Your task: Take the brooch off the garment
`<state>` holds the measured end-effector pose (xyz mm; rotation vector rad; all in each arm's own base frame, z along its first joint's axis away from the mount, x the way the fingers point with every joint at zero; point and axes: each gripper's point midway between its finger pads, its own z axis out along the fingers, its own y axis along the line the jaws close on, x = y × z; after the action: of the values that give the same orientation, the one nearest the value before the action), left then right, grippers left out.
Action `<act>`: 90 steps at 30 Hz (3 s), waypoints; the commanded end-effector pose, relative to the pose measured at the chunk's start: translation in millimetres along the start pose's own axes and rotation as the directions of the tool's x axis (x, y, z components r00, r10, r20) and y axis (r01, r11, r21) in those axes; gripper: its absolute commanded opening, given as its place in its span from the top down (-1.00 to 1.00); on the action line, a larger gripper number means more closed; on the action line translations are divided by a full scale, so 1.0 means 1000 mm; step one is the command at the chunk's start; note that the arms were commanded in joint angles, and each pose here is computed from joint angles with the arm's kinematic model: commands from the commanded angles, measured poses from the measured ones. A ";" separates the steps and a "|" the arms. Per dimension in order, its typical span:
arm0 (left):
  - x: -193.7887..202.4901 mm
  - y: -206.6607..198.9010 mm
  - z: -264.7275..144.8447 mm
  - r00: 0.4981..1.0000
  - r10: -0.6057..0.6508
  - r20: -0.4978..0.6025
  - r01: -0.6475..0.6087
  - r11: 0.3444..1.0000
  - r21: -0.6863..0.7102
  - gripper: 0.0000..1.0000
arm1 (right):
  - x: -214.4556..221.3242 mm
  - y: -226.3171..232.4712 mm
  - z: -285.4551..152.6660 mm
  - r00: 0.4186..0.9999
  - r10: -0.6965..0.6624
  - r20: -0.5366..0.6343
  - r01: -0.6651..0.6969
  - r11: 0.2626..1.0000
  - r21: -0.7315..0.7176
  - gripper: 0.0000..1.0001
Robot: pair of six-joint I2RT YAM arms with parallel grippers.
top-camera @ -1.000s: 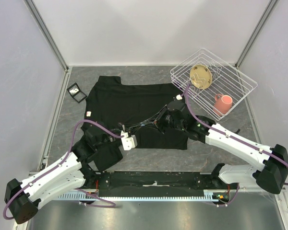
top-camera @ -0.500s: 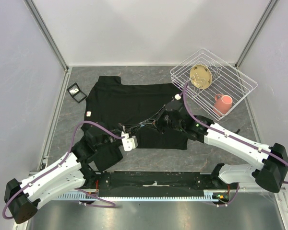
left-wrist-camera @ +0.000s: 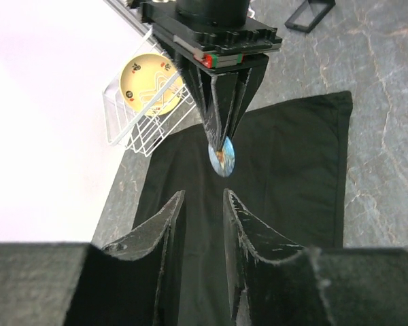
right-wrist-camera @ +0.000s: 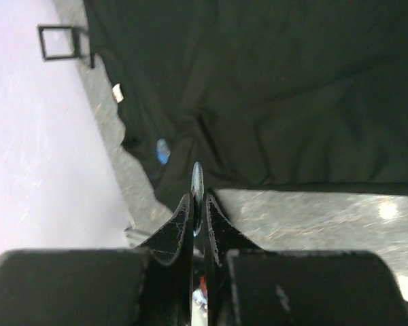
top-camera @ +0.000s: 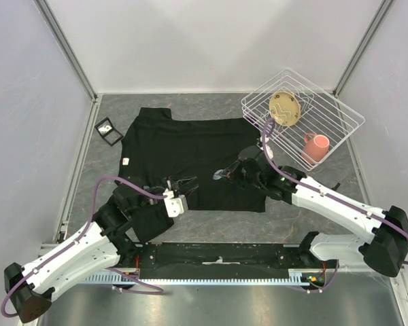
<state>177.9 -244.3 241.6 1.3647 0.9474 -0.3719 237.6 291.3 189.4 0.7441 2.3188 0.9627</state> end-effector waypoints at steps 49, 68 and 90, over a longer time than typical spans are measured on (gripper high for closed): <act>-0.076 0.020 -0.010 0.953 -0.227 0.199 0.258 0.955 -0.146 0.20 | -0.239 -0.302 -0.085 0.812 -0.331 0.481 -0.192 0.626 0.756 1.00; -0.077 0.017 -0.010 0.956 -0.215 0.199 0.245 0.959 -0.143 0.18 | -0.235 -0.317 -0.077 0.817 -0.312 0.485 -0.201 0.634 0.747 0.92; -0.076 0.015 -0.010 0.957 -0.214 0.194 0.243 0.960 -0.140 0.18 | -0.231 -0.321 -0.077 0.819 -0.303 0.488 -0.209 0.634 0.744 0.65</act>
<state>138.2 -255.3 300.3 1.0786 1.0032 -0.5968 262.3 -85.2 52.5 1.0880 2.1006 -0.3873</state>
